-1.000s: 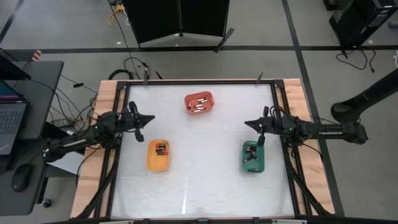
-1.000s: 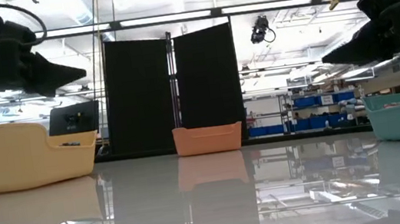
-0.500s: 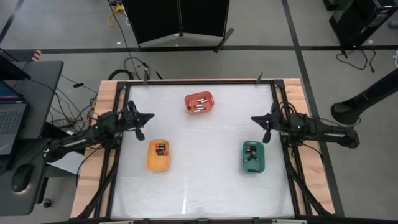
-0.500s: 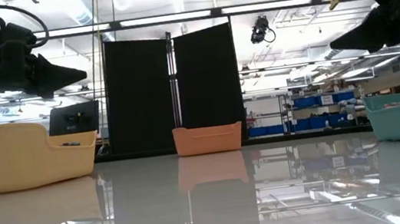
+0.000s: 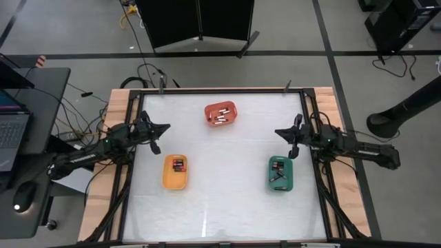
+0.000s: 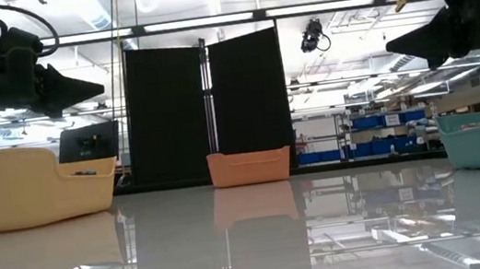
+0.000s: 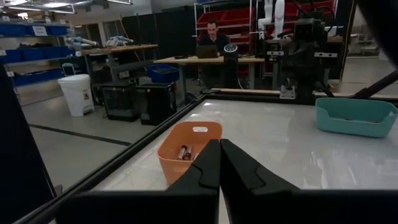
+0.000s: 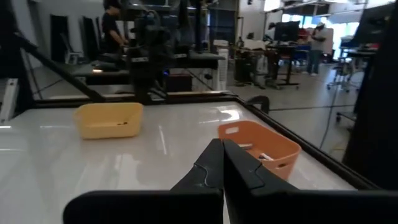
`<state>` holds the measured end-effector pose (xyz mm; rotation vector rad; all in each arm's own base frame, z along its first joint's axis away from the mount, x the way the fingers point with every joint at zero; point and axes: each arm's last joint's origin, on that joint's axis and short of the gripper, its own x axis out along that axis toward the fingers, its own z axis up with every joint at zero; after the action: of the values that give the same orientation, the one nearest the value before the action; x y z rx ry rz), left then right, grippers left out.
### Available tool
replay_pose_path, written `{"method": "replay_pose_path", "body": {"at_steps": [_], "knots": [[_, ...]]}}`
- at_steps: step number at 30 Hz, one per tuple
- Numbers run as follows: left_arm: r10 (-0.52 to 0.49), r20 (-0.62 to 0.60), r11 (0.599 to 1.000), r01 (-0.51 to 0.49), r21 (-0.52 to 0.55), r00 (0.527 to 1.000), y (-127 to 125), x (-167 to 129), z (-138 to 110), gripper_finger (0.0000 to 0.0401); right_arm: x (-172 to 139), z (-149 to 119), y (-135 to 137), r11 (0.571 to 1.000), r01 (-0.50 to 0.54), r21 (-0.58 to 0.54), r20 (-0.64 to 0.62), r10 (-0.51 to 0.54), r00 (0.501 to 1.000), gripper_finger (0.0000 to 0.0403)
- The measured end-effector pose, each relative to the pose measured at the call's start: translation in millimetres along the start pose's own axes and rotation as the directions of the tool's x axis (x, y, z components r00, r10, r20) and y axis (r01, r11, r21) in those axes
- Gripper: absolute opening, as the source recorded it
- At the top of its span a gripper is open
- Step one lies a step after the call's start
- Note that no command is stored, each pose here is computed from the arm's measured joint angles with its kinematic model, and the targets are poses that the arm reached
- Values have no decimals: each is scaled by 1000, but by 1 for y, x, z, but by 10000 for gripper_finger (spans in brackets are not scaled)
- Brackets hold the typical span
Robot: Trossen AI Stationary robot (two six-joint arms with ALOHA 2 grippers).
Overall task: Sort batteries
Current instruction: Return to Home Position
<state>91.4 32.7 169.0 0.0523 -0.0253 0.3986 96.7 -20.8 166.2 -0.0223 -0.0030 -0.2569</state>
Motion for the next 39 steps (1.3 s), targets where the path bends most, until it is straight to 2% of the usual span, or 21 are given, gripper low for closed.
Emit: {"method": "replay_pose_path", "body": {"at_steps": [11,19,28,39], "knots": [[6,-9,999,-7,-35,1000,0,0,-1,12,-1,0,-12,993,117,-6,-22,-117,993,5],[8,-14,993,-10,-119,1000,0,0,-2,12,2,-5,-20,980,197,-6,-85,-197,977,21],[27,-54,991,-33,-129,998,0,3,-5,12,6,-10,-22,975,218,34,-151,-210,966,18],[27,-57,991,-34,-127,998,0,3,-5,12,6,-9,-22,974,217,56,-141,-208,968,27]]}}
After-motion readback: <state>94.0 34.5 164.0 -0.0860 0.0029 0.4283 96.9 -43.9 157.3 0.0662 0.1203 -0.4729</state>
